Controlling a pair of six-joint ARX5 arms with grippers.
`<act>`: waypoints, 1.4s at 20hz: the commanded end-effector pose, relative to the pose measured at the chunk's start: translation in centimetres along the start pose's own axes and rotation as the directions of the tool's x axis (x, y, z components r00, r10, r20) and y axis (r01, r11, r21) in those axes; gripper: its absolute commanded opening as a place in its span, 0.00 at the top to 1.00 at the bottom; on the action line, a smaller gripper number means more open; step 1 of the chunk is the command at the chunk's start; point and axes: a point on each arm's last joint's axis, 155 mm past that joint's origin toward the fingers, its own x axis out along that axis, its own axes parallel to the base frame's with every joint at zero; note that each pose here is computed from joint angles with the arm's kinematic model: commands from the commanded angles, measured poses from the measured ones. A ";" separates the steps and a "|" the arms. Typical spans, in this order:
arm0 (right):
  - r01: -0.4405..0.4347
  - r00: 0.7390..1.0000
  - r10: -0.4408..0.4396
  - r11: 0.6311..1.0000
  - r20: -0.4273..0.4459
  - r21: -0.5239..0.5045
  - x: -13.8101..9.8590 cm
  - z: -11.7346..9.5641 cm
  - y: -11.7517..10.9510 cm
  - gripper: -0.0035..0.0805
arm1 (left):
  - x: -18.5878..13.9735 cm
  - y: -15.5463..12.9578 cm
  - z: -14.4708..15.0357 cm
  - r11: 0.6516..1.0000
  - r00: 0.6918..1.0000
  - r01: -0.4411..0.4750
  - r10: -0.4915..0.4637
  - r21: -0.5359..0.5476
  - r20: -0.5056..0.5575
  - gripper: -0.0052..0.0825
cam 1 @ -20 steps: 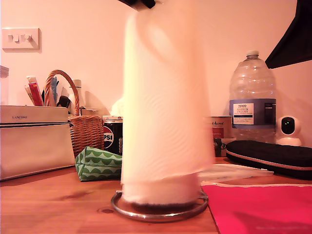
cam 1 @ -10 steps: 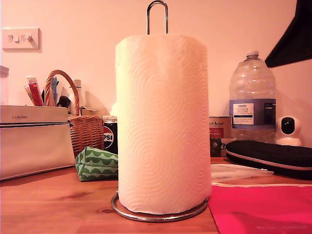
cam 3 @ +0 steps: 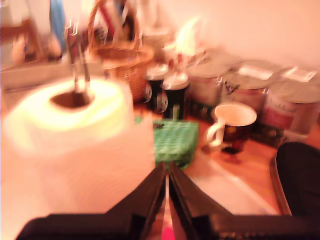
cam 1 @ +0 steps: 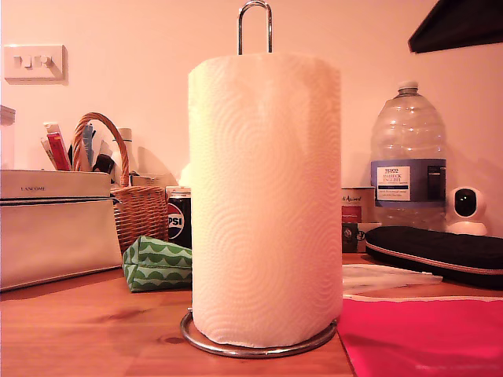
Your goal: Insert the paper towel roll into the metallic stand.
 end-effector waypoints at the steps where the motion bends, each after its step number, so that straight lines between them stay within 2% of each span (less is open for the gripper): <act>1: 0.073 0.997 -0.072 0.997 -0.021 0.009 0.2 -0.7 -1.8 0.97 | 0.0 0.4 -0.1 1.000 1.000 0.003 -0.003 -0.019 0.004 0.97; 6: 0.266 0.964 -0.264 0.961 -0.042 0.074 -0.2 -1.2 -8.2 0.97 | -0.3 0.4 -0.2 1.000 1.000 -0.001 0.001 -0.022 0.006 0.97; 9: 0.246 0.969 -0.244 0.960 -0.031 0.134 -0.7 -1.1 -9.5 0.97 | -0.1 0.5 -0.7 0.999 1.000 0.000 0.000 -0.032 -0.003 0.97; 12: 0.290 0.957 -0.283 0.944 -0.060 0.155 -1.3 -1.9 -11.1 0.97 | -0.1 1.1 -2.0 0.998 1.000 -0.016 0.015 -0.059 -0.017 0.97; 14: 0.288 0.957 -0.279 0.943 -0.075 0.164 -1.4 -2.3 -11.4 0.97 | -0.3 1.9 -2.6 0.995 0.999 -0.051 0.052 -0.089 0.007 0.97; 16: 0.284 0.959 -0.276 0.945 -0.071 0.166 -1.4 -2.2 -11.4 0.97 | -0.9 3.4 -3.0 0.981 0.990 -0.130 0.137 -0.144 0.043 0.97; 17: 0.284 0.959 -0.276 0.945 -0.071 0.165 -1.4 -2.2 -11.4 0.97 | -1.3 4.5 -3.3 0.971 0.978 -0.189 0.199 -0.148 0.059 0.97; 18: 0.284 0.959 -0.276 0.945 -0.070 0.166 -1.4 -2.2 -11.4 0.97 | -1.7 5.7 -3.6 0.946 0.961 -0.246 0.267 -0.212 0.075 0.97; 21: 0.281 0.959 -0.275 0.945 -0.062 0.165 -1.4 -2.0 -11.4 0.97 | -3.2 8.5 -4.8 0.864 0.881 -0.394 0.452 -0.315 0.137 0.97; 24: 0.236 0.972 -0.231 0.958 -0.050 0.162 -1.2 -1.7 -10.6 0.97 | -3.9 8.9 -6.2 0.813 0.817 -0.452 0.542 -0.366 0.196 0.97; 26: 0.196 0.981 -0.193 0.970 -0.037 0.143 -1.0 -1.4 -9.9 0.97 | -3.7 8.5 -7.6 0.801 0.791 -0.470 0.569 -0.371 0.225 0.97; 28: 0.171 0.985 -0.170 0.975 -0.024 0.141 -0.9 -1.1 -9.5 0.97 | -3.2 7.9 -9.1 0.797 0.780 -0.474 0.577 -0.374 0.242 0.97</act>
